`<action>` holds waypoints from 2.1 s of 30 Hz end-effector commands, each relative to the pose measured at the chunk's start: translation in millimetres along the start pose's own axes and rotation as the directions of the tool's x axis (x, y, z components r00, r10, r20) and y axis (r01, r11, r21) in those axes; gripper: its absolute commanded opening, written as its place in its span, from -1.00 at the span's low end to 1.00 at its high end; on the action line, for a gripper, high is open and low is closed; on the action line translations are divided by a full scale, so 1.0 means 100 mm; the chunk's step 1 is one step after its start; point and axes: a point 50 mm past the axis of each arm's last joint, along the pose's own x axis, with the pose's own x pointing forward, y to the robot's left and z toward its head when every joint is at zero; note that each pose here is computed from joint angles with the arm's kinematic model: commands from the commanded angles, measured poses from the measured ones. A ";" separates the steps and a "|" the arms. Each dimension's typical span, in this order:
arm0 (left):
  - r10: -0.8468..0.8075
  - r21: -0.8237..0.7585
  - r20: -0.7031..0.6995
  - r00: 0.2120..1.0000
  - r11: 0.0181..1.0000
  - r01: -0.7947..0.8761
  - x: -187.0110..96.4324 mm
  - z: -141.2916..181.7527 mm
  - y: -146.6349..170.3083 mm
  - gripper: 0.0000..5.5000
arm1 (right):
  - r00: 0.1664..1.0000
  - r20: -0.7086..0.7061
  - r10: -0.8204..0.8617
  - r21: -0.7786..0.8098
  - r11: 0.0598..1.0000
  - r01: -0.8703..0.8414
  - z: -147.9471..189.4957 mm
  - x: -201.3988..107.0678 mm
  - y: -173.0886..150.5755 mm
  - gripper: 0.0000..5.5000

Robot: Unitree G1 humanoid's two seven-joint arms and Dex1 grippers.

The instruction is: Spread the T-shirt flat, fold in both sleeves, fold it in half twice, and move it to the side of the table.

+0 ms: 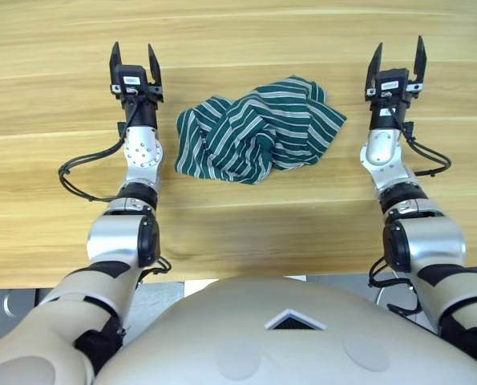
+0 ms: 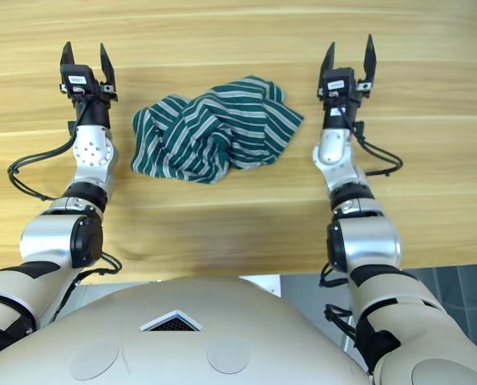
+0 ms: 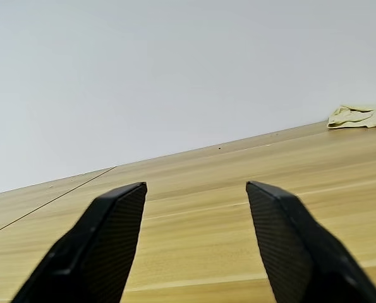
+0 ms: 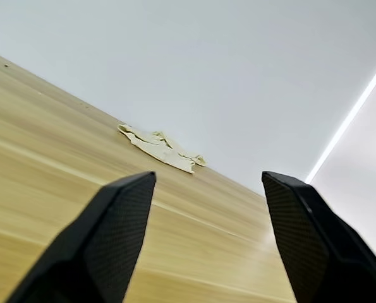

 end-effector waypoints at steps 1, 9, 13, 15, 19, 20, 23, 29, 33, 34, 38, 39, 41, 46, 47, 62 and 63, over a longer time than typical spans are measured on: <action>-0.016 -0.001 0.013 1.000 1.000 0.016 0.08 0.06 -0.04 0.07 | 0.998 -0.008 0.060 -0.023 0.998 -0.060 -0.01 -0.01 0.07 0.13; -0.007 -0.076 -0.052 0.999 0.997 0.003 0.08 0.00 -0.05 0.07 | 0.998 -0.032 0.048 0.081 0.996 -0.045 0.01 0.00 0.08 0.13; 0.020 -0.186 -0.150 0.989 0.981 -0.048 0.11 -0.08 0.03 0.07 | 0.992 -0.124 0.024 0.362 0.932 0.022 -0.04 0.06 0.02 0.13; 0.018 -0.169 -0.154 0.988 0.985 -0.044 0.10 -0.09 0.04 0.07 | 0.991 -0.132 0.025 0.414 0.910 0.032 -0.06 0.06 -0.02 0.13; 0.074 -0.108 -0.088 0.993 0.991 -0.083 0.10 -0.03 0.09 0.07 | 0.995 -0.098 0.013 0.360 0.933 0.024 -0.04 0.05 -0.06 0.13; 0.091 -0.105 -0.062 0.994 0.990 -0.098 0.10 -0.01 0.10 0.07 | 0.995 -0.100 0.010 0.357 0.934 0.027 -0.05 0.05 -0.06 0.13; 0.111 -0.137 -0.022 0.994 0.984 -0.113 0.09 0.03 0.09 0.07 | 0.993 -0.120 0.006 0.369 0.928 0.039 -0.07 0.05 -0.07 0.13; 0.035 -0.189 -0.068 0.997 0.981 -0.047 0.09 -0.02 0.02 0.07 | 0.994 -0.105 0.009 0.353 0.935 0.029 -0.06 0.04 -0.06 0.13; -0.018 -0.213 -0.065 0.998 0.977 0.004 0.10 -0.01 -0.02 0.07 | 0.995 -0.088 0.050 0.351 0.936 -0.016 -0.03 0.04 0.01 0.13; -0.025 -0.220 -0.069 0.997 0.976 0.009 0.10 -0.01 -0.03 0.07 | 0.995 -0.087 0.058 0.343 0.939 -0.025 -0.03 0.04 0.02 0.13; -0.055 -0.237 -0.100 0.993 0.971 0.030 0.10 -0.04 -0.05 0.07 | 0.990 -0.124 0.072 0.348 0.937 -0.025 -0.05 0.06 0.04 0.13; -0.052 -0.246 -0.109 0.993 0.969 0.024 0.10 -0.05 -0.05 0.07 | 0.989 -0.129 0.071 0.342 0.940 -0.023 -0.06 0.07 0.03 0.13; -0.055 -0.263 -0.121 0.991 0.965 0.022 0.10 -0.06 -0.05 0.07 | 0.989 -0.130 0.068 0.327 0.945 -0.022 -0.06 0.07 0.02 0.13; -0.068 -0.209 -0.095 0.993 0.977 0.046 0.09 -0.04 -0.07 0.07 | 0.991 -0.119 0.064 0.313 0.950 -0.024 -0.05 0.07 0.02 0.13; -0.061 -0.198 -0.085 0.995 0.979 0.043 0.09 -0.03 -0.06 0.07 | 0.991 -0.117 0.063 0.309 0.951 -0.024 -0.04 0.07 0.03 0.13; -0.895 0.462 0.122 0.430 0.434 0.773 -1.25 0.77 0.03 0.07 | 0.660 0.113 0.743 -0.474 0.624 -0.621 0.35 -1.02 -0.58 0.13; -0.923 0.475 0.076 0.376 0.365 0.801 -1.36 0.78 0.03 0.07 | 0.616 0.084 0.783 -0.491 0.571 -0.658 0.40 -1.09 -0.60 0.13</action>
